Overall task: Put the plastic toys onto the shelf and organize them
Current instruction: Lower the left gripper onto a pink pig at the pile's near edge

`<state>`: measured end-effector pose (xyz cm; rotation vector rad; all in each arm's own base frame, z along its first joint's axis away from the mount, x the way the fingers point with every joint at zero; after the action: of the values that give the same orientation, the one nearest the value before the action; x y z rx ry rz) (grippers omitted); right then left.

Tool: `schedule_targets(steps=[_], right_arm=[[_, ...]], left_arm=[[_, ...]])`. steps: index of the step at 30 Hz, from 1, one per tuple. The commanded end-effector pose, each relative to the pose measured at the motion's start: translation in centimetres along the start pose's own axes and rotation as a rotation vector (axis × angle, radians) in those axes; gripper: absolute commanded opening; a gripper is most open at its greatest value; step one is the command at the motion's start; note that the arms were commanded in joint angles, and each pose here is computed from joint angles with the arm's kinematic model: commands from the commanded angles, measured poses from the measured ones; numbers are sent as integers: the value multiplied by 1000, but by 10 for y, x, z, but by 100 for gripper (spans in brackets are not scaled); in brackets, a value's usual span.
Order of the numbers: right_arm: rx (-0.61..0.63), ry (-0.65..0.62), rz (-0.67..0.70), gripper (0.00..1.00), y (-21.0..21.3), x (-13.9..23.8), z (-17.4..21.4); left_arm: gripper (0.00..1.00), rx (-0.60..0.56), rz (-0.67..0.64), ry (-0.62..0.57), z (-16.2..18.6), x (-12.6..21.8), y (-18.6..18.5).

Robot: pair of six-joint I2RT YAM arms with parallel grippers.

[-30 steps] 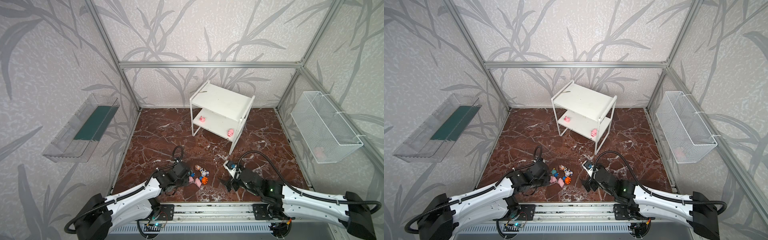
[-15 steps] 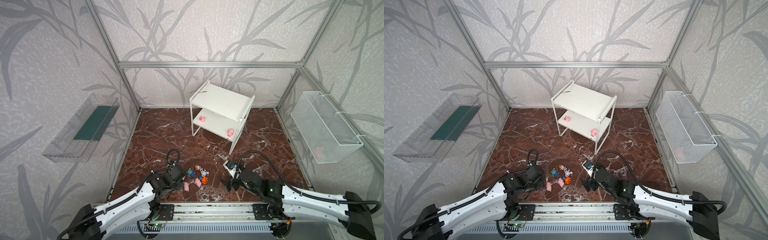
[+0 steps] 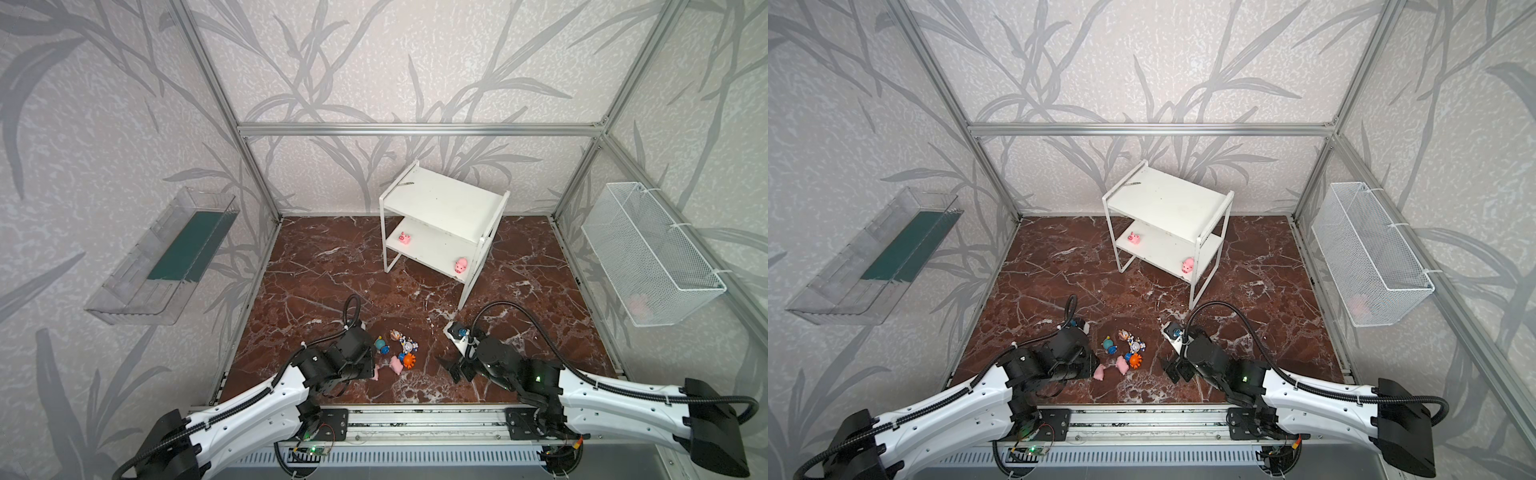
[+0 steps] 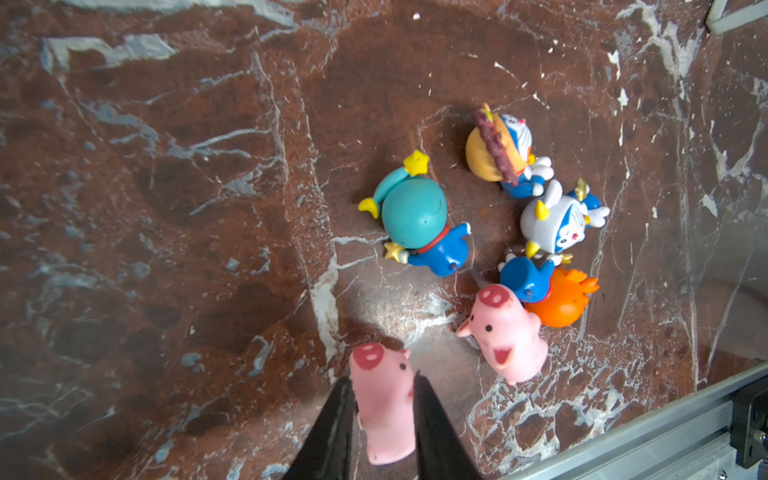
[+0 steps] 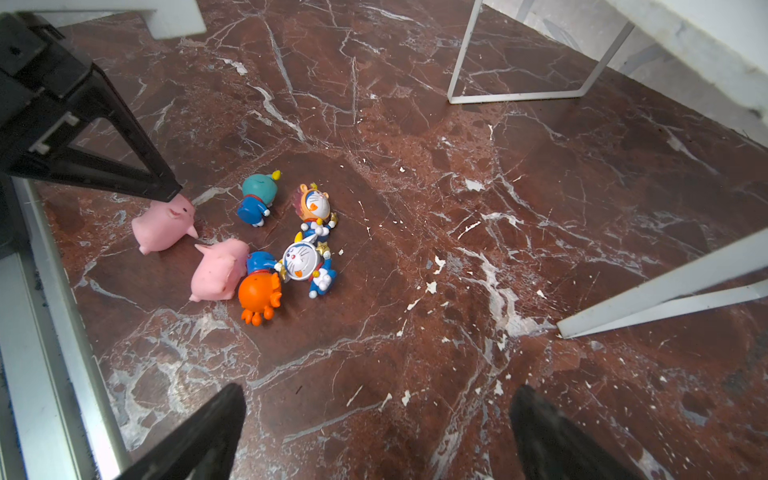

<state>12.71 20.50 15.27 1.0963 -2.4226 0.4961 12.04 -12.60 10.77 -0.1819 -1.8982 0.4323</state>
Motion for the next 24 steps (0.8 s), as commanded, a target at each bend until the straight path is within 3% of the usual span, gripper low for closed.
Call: schedule_targets(steps=[1,10,15,20,24], right_arm=[[4,-29,12,99,0,1,-6],[1,-24,16,99,-1,0,-3],[1,-24,16,99,-1,1,-3],[-2,-24,17,99,-1,2,-3],[-4,-26,18,99,-2,3,-2]], left_arm=[[26,29,-83,16,5,0,12],[25,51,-163,50,14,-8,27],[23,81,-295,-6,11,5,44],[23,111,-278,-63,8,12,48],[23,102,-244,-39,11,10,45]])
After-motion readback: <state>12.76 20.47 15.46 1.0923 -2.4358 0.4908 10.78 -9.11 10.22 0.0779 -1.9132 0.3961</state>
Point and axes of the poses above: each gripper's point midway between its finger pads, its own x axis back along the fingers, its own y axis along the line the jaws close on, z = x × y, the point moved 7 cm from there along x, back along the fingers, and after that the axes turned 6 degrees about x, right-handed, at the moved point
